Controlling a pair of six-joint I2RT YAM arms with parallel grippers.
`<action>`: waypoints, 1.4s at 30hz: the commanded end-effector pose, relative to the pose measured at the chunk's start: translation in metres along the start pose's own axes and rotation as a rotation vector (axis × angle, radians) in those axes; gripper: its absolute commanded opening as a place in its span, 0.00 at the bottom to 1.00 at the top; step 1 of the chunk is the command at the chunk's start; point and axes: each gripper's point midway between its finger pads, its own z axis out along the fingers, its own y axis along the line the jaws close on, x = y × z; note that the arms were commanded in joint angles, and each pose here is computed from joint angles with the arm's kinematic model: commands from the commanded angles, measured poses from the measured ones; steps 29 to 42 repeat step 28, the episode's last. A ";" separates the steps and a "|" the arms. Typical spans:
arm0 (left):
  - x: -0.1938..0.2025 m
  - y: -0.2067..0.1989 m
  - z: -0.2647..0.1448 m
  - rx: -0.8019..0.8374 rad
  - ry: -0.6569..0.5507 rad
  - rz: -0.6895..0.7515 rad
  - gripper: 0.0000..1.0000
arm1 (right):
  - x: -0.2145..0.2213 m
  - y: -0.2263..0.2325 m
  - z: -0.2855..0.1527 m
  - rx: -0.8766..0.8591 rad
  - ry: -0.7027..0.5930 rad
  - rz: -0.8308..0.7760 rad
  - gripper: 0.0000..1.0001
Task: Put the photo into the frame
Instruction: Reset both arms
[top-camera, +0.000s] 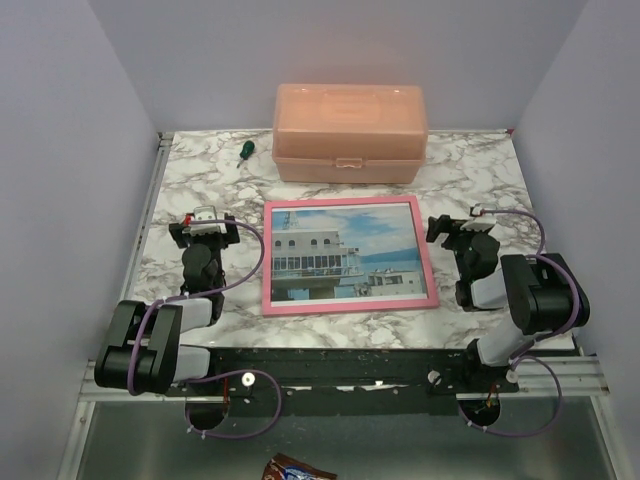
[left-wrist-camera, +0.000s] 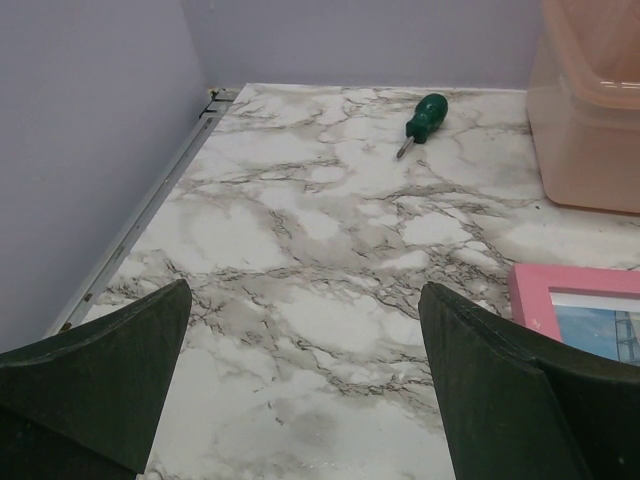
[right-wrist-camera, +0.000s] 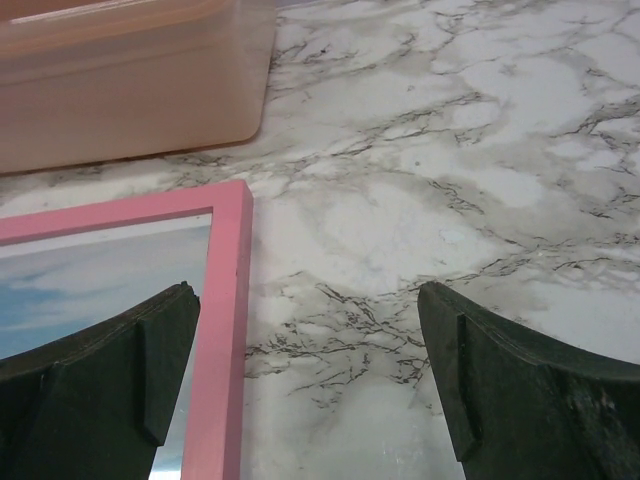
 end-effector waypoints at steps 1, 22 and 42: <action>-0.006 -0.005 0.002 0.030 -0.016 -0.016 0.99 | 0.005 0.007 0.002 -0.043 0.018 -0.031 1.00; -0.006 -0.005 0.002 0.032 -0.014 -0.016 0.98 | 0.005 0.008 0.001 -0.049 0.019 -0.035 1.00; -0.005 -0.005 0.003 0.037 -0.009 -0.014 0.99 | 0.004 0.008 0.001 -0.050 0.017 -0.035 1.00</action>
